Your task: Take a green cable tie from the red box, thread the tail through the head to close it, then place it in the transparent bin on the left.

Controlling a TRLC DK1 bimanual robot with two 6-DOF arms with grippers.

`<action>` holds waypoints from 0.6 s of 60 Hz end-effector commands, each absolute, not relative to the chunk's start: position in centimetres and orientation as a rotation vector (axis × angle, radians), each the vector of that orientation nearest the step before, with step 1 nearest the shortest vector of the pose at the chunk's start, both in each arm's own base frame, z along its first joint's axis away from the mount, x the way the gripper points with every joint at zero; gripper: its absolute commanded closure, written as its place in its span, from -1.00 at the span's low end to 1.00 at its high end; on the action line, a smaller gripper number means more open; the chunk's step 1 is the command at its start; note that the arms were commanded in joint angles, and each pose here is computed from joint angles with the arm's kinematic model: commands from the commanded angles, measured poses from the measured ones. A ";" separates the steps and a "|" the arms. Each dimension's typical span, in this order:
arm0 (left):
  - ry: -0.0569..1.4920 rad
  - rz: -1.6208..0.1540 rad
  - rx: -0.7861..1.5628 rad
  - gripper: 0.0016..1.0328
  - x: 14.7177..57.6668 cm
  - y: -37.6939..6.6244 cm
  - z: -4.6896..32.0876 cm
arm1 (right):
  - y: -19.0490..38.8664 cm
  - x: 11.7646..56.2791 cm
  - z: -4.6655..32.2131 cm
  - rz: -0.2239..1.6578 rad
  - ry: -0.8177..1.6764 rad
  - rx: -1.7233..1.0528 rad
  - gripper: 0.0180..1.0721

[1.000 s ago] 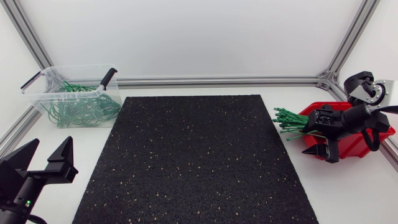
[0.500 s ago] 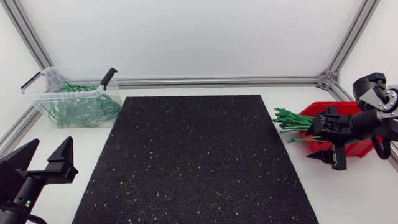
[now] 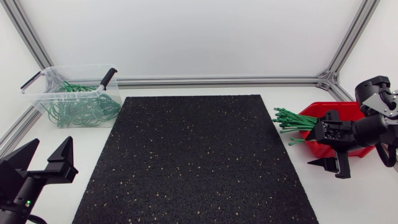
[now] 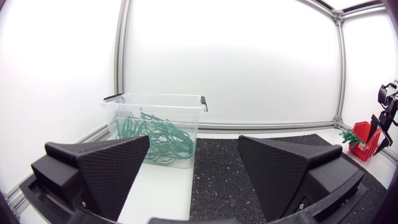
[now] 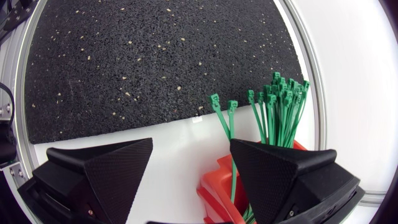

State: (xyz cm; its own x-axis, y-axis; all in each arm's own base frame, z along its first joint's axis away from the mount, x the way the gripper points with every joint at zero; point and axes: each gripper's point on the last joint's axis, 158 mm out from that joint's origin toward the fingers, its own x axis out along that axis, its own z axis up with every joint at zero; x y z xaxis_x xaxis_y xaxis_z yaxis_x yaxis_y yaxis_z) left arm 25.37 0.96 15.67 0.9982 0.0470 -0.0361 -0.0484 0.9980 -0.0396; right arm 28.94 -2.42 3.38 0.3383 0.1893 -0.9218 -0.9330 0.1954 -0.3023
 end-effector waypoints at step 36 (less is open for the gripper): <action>0.101 0.059 -0.023 -0.92 25.4 1.2 13.1 | -0.9 29.7 0.8 0.985 0.901 -1.101 -0.73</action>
